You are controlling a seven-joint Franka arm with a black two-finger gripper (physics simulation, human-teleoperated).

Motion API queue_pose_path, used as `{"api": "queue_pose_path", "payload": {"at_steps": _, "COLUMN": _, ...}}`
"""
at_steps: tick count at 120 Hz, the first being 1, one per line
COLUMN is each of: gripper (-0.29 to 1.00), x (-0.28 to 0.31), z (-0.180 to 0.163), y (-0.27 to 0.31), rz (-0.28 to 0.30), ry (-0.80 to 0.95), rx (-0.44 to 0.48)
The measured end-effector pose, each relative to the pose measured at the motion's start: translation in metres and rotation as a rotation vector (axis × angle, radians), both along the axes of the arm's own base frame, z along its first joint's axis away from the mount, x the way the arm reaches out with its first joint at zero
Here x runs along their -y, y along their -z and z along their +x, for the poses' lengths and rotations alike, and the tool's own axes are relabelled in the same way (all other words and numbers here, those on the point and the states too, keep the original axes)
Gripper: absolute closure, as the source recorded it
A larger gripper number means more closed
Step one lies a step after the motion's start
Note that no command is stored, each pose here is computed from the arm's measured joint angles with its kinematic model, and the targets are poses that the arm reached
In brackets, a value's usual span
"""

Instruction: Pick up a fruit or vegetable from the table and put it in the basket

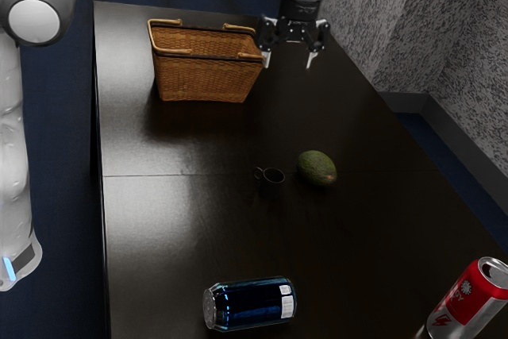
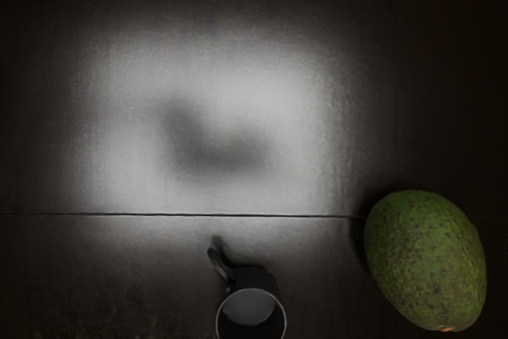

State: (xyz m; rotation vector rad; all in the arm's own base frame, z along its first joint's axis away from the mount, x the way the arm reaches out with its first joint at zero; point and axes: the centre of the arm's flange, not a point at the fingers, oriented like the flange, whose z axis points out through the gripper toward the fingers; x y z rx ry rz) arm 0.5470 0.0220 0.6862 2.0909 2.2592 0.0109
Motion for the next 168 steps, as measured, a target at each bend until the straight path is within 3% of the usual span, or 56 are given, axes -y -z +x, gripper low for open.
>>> {"api": "queue_pose_path", "payload": {"at_steps": 49, "gripper": 0.00, "x": -0.010, "z": 0.005, "y": 0.002, "rz": -0.027, "ry": -0.476, "rx": -0.015}}
{"api": "queue_pose_path", "payload": {"at_steps": 56, "gripper": 0.00, "x": -0.006, "z": 0.026, "y": 0.012, "rz": -0.037, "ry": -0.497, "rx": -0.020}}
{"api": "queue_pose_path", "payload": {"at_steps": 63, "gripper": 0.00, "x": 0.000, "z": 0.077, "y": 0.038, "rz": -0.062, "ry": -0.501, "rx": -0.026}}
{"api": "queue_pose_path", "payload": {"at_steps": 69, "gripper": 0.00, "x": 0.003, "z": 0.101, "y": 0.061, "rz": -0.072, "ry": -0.515, "rx": -0.033}}
{"api": "queue_pose_path", "payload": {"at_steps": 82, "gripper": 0.00, "x": 0.001, "z": 0.116, "y": 0.114, "rz": -0.079, "ry": -0.571, "rx": -0.074}}
{"api": "queue_pose_path", "payload": {"at_steps": 96, "gripper": 0.00, "x": -0.008, "z": 0.128, "y": 0.138, "rz": -0.109, "ry": -0.624, "rx": -0.056}}
{"api": "queue_pose_path", "payload": {"at_steps": 122, "gripper": 0.00, "x": 0.007, "z": 0.096, "y": 0.151, "rz": -0.127, "ry": -0.650, "rx": -0.005}}
{"api": "queue_pose_path", "payload": {"at_steps": 137, "gripper": 0.00, "x": 0.013, "z": 0.095, "y": 0.147, "rz": -0.138, "ry": -0.617, "rx": 0.038}}
{"api": "queue_pose_path", "payload": {"at_steps": 168, "gripper": 0.00, "x": 0.020, "z": 0.101, "y": 0.172, "rz": -0.135, "ry": -0.544, "rx": 0.038}}
